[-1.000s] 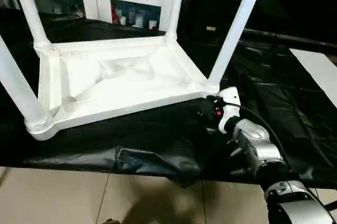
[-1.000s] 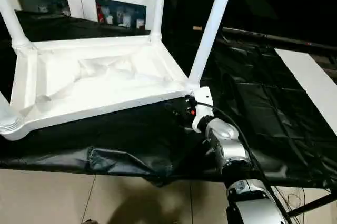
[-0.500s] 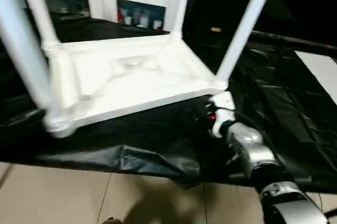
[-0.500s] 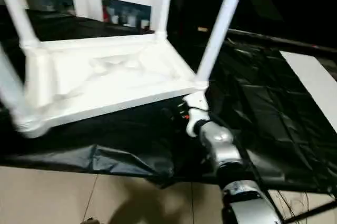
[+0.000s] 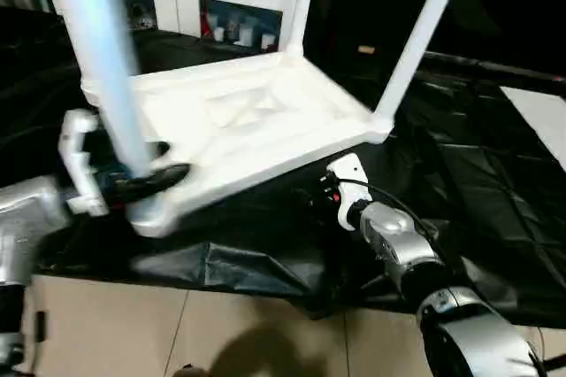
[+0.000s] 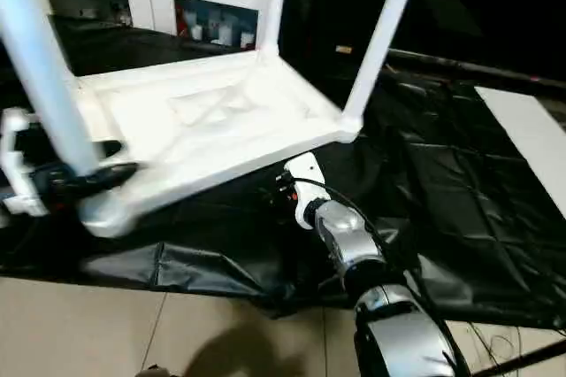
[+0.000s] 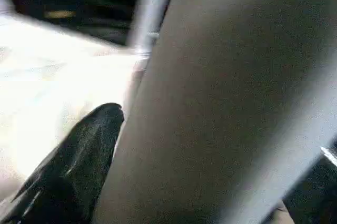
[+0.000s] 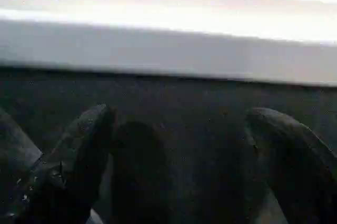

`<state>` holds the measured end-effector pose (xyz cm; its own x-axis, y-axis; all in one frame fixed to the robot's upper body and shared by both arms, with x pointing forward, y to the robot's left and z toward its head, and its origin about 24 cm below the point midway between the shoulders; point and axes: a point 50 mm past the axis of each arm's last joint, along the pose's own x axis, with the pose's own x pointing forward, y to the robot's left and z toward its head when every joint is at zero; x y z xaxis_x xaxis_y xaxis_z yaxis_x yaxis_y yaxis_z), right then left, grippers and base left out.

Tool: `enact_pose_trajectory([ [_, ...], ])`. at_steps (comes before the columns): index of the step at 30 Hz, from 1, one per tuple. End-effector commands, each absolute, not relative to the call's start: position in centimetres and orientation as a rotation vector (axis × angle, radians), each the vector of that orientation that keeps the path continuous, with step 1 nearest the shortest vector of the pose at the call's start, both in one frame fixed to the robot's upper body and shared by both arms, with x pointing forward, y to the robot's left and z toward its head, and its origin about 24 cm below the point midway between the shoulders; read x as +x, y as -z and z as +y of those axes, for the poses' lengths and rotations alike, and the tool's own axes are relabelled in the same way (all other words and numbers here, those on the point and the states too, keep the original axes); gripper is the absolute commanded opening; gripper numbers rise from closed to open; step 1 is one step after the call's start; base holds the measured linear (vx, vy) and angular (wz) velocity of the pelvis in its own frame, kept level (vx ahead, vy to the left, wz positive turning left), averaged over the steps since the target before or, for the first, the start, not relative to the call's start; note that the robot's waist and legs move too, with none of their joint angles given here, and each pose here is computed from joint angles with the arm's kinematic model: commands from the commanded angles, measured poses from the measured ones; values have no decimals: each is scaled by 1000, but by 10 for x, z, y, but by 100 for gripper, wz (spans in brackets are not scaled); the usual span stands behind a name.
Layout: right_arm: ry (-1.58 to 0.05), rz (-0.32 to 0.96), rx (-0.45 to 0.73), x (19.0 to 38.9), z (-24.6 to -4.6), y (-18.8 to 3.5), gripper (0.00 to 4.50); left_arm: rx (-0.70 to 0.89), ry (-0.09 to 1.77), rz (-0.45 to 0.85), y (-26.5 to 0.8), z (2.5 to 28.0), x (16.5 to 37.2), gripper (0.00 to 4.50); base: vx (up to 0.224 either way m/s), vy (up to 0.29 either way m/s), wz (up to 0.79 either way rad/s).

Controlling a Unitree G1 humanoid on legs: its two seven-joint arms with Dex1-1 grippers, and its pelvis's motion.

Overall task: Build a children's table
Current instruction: Rotate table base

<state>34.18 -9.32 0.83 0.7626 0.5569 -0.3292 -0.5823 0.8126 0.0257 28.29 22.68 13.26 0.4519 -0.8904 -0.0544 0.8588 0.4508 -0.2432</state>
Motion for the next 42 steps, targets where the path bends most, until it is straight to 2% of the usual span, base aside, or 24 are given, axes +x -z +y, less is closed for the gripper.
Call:
enact_pose_trajectory([
  [1, -613, 314, -90, 346, -93, -13, 427, -183, 1313, 162, -146, 185, 278, 443, 0, 0, 0],
  [4, -643, 303, -82, 347, -86, -16, 427, -185, 1465, 157, -147, 146, 275, 443, 0, 0, 0],
  [7, -661, 295, -74, 348, -81, -18, 427, -188, 1507, 149, -146, 128, 277, 443, 0, 0, 0],
  [8, -689, 289, -64, 347, -75, -20, 427, -184, 1533, 151, -142, 110, 280, 443, 0, 0, 0],
  [9, -706, 285, -59, 347, -72, -21, 427, -182, 1539, 154, -140, 102, 282, 443, 0, 0, 0],
  [15, -773, 269, -43, 344, -63, -22, 427, -157, 1504, 147, -139, 80, 292, 443, 0, 0, 0],
  [22, -750, 278, -35, 345, -70, -20, 427, -87, 1398, 147, -134, 78, 307, 443, 0, 0, 0],
  [32, -995, 269, 13, 330, -52, -19, 427, -55, 1377, 115, -132, 62, 312, 443, 0, 0, 0],
  [35, -927, 252, -19, 334, -57, -20, 427, -24, 1316, 106, -130, 63, 319, 443, 0, 0, 0],
  [36, -822, 224, -32, 342, -67, -24, 427, 30, 1240, 97, -129, 67, 327, 443, 0, 0, 0],
  [38, -738, 196, -7, 350, -78, -30, 427, 81, 1187, 90, -127, 73, 333, 443, 0, 0, 0],
  [39, -733, 194, -4, 350, -79, -31, 427, 84, 1183, 89, -127, 74, 333, 443, 0, 0, 0],
  [42, -660, 151, 15, 358, -99, -40, 427, 143, 1136, 106, -122, 86, 337, 443, 0, 0, 0],
])
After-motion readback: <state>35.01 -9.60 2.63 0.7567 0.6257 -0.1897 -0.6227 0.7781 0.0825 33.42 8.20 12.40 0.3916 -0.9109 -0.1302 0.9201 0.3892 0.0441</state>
